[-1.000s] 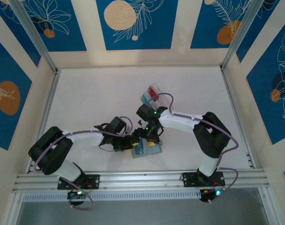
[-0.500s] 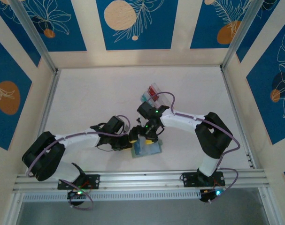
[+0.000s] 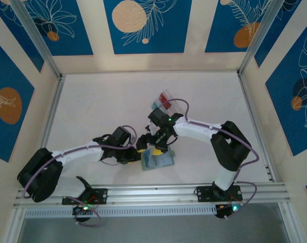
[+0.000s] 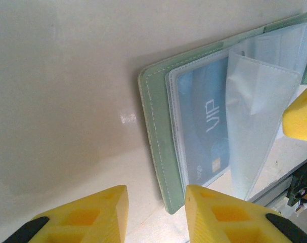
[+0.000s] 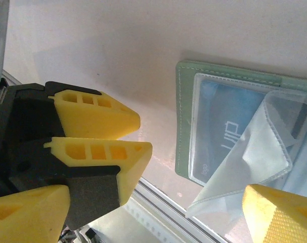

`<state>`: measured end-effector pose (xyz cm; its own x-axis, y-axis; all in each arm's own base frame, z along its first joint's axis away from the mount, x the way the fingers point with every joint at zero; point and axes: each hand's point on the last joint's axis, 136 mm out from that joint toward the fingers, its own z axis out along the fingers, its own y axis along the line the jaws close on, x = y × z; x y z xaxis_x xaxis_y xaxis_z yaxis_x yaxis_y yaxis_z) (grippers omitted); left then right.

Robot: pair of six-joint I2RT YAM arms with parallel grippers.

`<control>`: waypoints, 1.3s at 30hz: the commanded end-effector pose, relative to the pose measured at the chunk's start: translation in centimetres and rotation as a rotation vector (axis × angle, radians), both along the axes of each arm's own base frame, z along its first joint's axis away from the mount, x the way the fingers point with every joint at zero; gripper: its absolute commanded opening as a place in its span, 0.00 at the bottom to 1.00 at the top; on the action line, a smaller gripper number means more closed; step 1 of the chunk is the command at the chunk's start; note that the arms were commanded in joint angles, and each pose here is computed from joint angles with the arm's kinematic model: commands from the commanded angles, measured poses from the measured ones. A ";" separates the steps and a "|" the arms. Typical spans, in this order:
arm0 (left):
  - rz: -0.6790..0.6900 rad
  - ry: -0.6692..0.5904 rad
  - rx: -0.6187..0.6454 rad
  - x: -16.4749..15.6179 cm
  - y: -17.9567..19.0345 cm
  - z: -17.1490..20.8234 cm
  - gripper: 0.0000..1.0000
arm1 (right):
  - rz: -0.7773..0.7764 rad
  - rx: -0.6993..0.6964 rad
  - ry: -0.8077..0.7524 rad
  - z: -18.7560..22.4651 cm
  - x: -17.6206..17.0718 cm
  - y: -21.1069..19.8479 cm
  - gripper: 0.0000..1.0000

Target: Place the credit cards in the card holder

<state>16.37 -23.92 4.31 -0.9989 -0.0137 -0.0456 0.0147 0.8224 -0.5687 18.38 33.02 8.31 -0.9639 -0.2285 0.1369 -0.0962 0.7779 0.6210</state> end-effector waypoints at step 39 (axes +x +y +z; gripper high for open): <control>-0.086 -0.078 -0.057 3.4 -4.4 4.0 0.36 | -0.263 -0.272 -0.408 8.6 15.3 -13.6 0.20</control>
<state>19.15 -27.23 8.10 -0.9946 0.0304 -0.0997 0.0856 0.7842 -0.6146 33.34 21.10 16.03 -0.9790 0.0307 -0.2017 -0.0590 0.9039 0.4236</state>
